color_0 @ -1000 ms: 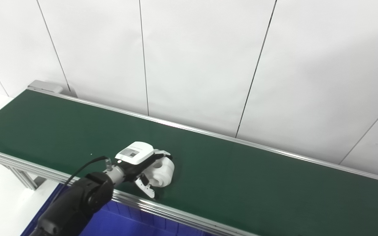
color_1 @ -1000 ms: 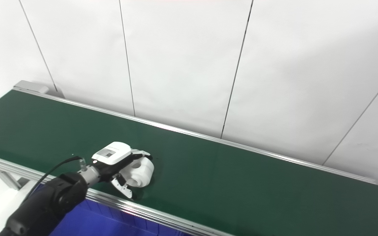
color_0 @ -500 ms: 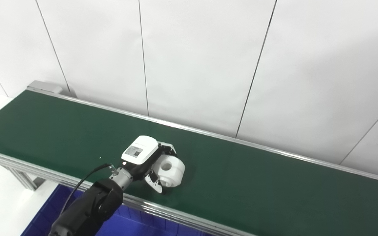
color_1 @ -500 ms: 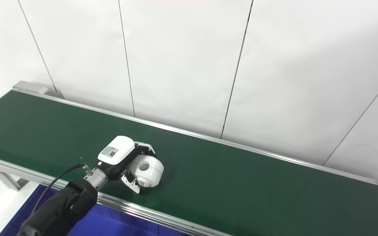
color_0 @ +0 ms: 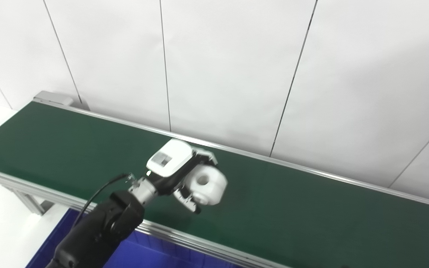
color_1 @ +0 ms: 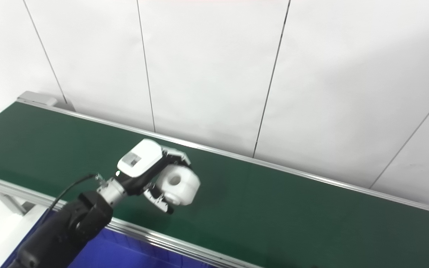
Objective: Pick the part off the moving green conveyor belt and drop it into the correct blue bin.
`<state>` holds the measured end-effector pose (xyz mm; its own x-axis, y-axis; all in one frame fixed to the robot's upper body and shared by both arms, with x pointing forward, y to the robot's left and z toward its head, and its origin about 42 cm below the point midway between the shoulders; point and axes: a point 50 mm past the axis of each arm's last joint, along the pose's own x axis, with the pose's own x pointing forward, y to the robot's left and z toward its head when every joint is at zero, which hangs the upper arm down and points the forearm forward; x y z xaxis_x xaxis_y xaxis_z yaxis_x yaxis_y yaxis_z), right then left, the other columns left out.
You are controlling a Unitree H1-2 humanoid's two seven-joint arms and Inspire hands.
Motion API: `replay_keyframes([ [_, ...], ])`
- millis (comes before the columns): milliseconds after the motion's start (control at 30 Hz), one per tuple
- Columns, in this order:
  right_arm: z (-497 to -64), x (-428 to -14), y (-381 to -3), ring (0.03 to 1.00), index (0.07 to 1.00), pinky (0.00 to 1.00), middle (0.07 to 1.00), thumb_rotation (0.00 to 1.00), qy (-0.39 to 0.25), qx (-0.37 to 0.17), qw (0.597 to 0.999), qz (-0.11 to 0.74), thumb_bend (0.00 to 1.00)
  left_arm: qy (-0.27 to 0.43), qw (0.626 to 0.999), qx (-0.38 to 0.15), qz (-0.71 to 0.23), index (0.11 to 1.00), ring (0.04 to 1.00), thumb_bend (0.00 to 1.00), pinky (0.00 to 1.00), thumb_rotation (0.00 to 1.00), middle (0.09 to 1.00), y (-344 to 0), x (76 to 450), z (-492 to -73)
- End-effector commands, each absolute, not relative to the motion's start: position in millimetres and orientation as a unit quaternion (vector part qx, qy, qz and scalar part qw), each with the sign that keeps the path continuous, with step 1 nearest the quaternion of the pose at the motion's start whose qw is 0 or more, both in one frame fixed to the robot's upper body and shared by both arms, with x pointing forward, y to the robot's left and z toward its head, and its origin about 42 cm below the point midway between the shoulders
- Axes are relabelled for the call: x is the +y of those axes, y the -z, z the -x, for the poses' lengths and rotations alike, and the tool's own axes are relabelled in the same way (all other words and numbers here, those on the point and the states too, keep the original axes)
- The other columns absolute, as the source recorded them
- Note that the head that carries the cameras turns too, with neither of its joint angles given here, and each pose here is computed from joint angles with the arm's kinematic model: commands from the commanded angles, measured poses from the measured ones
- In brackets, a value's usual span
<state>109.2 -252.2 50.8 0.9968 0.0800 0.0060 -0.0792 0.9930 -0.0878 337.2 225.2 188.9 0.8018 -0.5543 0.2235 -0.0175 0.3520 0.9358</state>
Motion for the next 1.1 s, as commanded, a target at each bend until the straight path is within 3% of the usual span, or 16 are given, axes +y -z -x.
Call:
replay_keyframes([
  [0, -113.5, -259.3, -66.1, 1.0, 1.0, 1.0, 1.0, 1.0, -0.037, -0.052, 0.997, 0.046, 0.86, 0.163, 0.773, -0.279, -0.547, 0.521, 0.397, 0.52, 0.32, 0.0, 0.458, -210.3, 238.0, -330.7],
  [133, -114.8, -267.5, -70.2, 1.0, 1.0, 1.0, 1.0, 1.0, -0.04, -0.059, 0.997, 0.041, 0.79, 0.165, 0.769, -0.268, -0.557, 0.518, 0.383, 0.52, 0.3, 0.0, 0.455, -214.8, 245.8, -303.6],
  [233, -114.9, -271.4, -73.9, 1.0, 1.0, 1.0, 1.0, 1.0, -0.041, -0.066, 0.996, 0.034, 0.79, 0.164, 0.775, -0.232, -0.565, 0.515, 0.383, 0.52, 0.3, 0.0, 0.458, -212.2, 255.9, -275.0],
  [300, -116.3, -273.4, -76.8, 1.0, 1.0, 1.0, 1.0, 1.0, -0.045, -0.071, 0.996, 0.034, 0.81, 0.16, 0.778, -0.209, -0.571, 0.526, 0.312, 0.51, 0.25, 0.0, 0.422, -210.2, 262.1, -259.0],
  [533, -124.9, -279.8, -83.3, 1.0, 1.0, 1.0, 1.0, 1.0, -0.061, -0.083, 0.994, 0.038, 0.81, 0.146, 0.785, -0.159, -0.58, 0.529, 0.314, 0.51, 0.25, 0.0, 0.419, -199.4, 285.5, -217.7],
  [667, -130.6, -280.9, -84.1, 1.0, 1.0, 1.0, 1.0, 1.0, -0.069, -0.088, 0.993, 0.045, 0.79, 0.143, 0.785, -0.131, -0.588, 0.489, 0.282, 0.52, 0.22, 0.0, 0.472, -187.1, 295.7, -204.5],
  [733, -133.3, -281.4, -83.5, 0.988, 1.0, 1.0, 0.994, 1.0, -0.07, -0.09, 0.992, 0.047, 0.79, 0.147, 0.783, -0.121, -0.592, 0.518, 0.371, 0.52, 0.29, 0.0, 0.444, -181.9, 300.2, -199.1],
  [833, -135.7, -282.8, -82.5, 0.982, 1.0, 1.0, 0.988, 1.0, -0.068, -0.09, 0.992, 0.048, 0.79, 0.157, 0.779, -0.11, -0.597, 0.515, 0.398, 0.52, 0.31, 0.0, 0.458, -177.5, 305.3, -195.7],
  [1067, -133.1, -284.9, -83.3, 0.971, 1.0, 1.0, 0.976, 1.0, -0.06, -0.088, 0.993, 0.048, 0.81, 0.233, 0.742, -0.021, -0.628, 0.494, 0.464, 0.52, 0.39, 0.0, 0.484, -176.2, 321.2, -200.3],
])
